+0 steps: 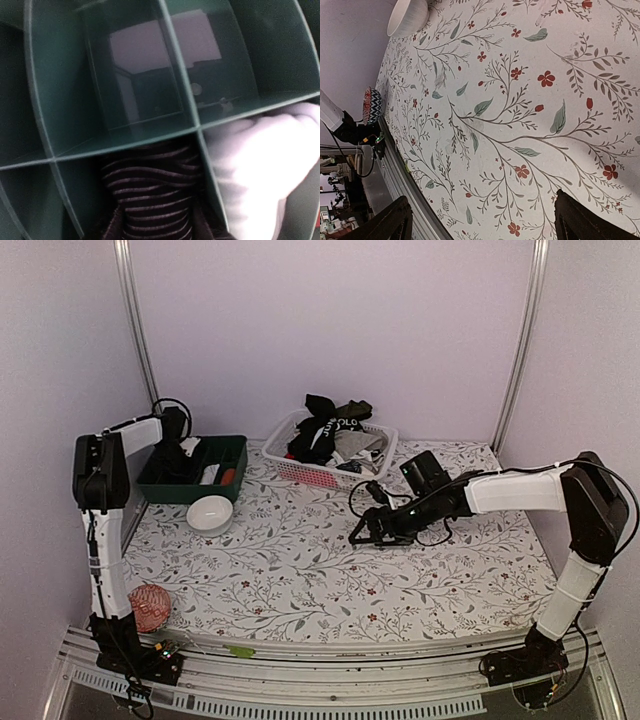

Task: Roll the underwear
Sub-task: Place the underwear in the storage box, then pass from the left arm to the right

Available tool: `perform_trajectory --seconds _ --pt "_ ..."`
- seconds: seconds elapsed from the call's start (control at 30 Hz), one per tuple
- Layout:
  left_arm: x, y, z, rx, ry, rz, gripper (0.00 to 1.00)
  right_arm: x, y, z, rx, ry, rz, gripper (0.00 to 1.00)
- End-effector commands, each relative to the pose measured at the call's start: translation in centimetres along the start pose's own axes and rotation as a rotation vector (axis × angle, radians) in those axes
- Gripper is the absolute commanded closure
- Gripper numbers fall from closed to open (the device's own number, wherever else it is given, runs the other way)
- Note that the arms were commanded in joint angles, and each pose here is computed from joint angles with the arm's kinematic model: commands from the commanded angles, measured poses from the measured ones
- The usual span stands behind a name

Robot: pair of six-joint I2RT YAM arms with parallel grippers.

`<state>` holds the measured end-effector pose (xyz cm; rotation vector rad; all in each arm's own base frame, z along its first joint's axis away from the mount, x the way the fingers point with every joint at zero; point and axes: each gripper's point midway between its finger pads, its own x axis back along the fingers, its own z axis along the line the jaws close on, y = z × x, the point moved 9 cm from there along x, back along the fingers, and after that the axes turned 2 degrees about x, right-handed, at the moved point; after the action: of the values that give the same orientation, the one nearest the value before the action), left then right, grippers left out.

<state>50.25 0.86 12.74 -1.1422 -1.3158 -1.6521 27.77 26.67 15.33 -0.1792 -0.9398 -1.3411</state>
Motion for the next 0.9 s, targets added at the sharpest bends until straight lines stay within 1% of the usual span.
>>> perform_trajectory --seconds 0.0,0.1,0.13,0.17,0.23,0.27,0.3,0.4,0.5,0.53,0.63,0.7,0.73,0.77,0.87 --pt "1.9 0.5 0.4 -0.041 -0.005 -0.043 0.48 0.1 1.3 0.8 0.039 0.03 -0.015 0.01" --pt "3.9 1.2 0.5 -0.058 0.002 -0.095 0.3 0.2 1.8 1.0 0.054 0.03 -0.027 0.01" --pt "4.5 1.5 0.5 -0.061 0.008 -0.111 0.27 0.2 1.9 1.1 0.06 0.03 -0.03 0.01" --pt "5.1 1.8 0.6 -0.066 0.013 -0.126 0.2 0.2 1.9 1.1 0.06 0.03 -0.03 0.01" --pt "6.5 2.4 0.8 -0.071 0.028 -0.156 0.14 0.2 2.1 1.2 0.069 0.028 -0.033 0.01" --pt "7.3 2.7 0.9 -0.077 0.032 -0.174 0.08 0.3 2.2 1.3 0.075 0.028 -0.038 0.01" --pt "8.1 3.1 1.0 -0.089 0.041 -0.197 0.05 0.5 2.3 1.4 0.08 0.024 -0.045 0.01" --pt "11.5 4.6 1.3 -0.135 0.071 -0.299 0.04 1.4 3.2 2.0 0.104 -0.001 -0.086 0.01" --pt "15.9 6.2 1.0 -0.182 0.087 -0.431 0.04 2.6 4.0 2.2 0.125 -0.063 -0.142 0.01" --pt "17.5 6.7 0.8 -0.192 0.088 -0.478 0.04 3.7 5.2 3.0 0.148 -0.073 -0.194 0.01" --pt "22.3 7.8 0.2 -0.182 0.063 -0.626 0.04 6.8 7.1 4.2 0.183 -0.142 -0.321 0.01" --pt "24.9 7.9 -0.2 -0.177 0.03 -0.709 0.04 9.2 8.0 4.9 0.198 -0.195 -0.416 0.01" --pt "25.5 7.8 -0.4 -0.186 0.013 -0.73 0.04 10.4 8.3 5.2 0.203 -0.224 -0.467 0.01" --pt "27.9 7.2 -0.7 -0.198 0.009 -0.781 0.04 11.6 8.6 5.6 0.203 -0.259 -0.522 0.01" --pt "28.8 6.3 -2.0 -0.216 -0.056 -0.8 0.04 14.9 8.7 6.5 0.18 -0.338 -0.681 0.01"
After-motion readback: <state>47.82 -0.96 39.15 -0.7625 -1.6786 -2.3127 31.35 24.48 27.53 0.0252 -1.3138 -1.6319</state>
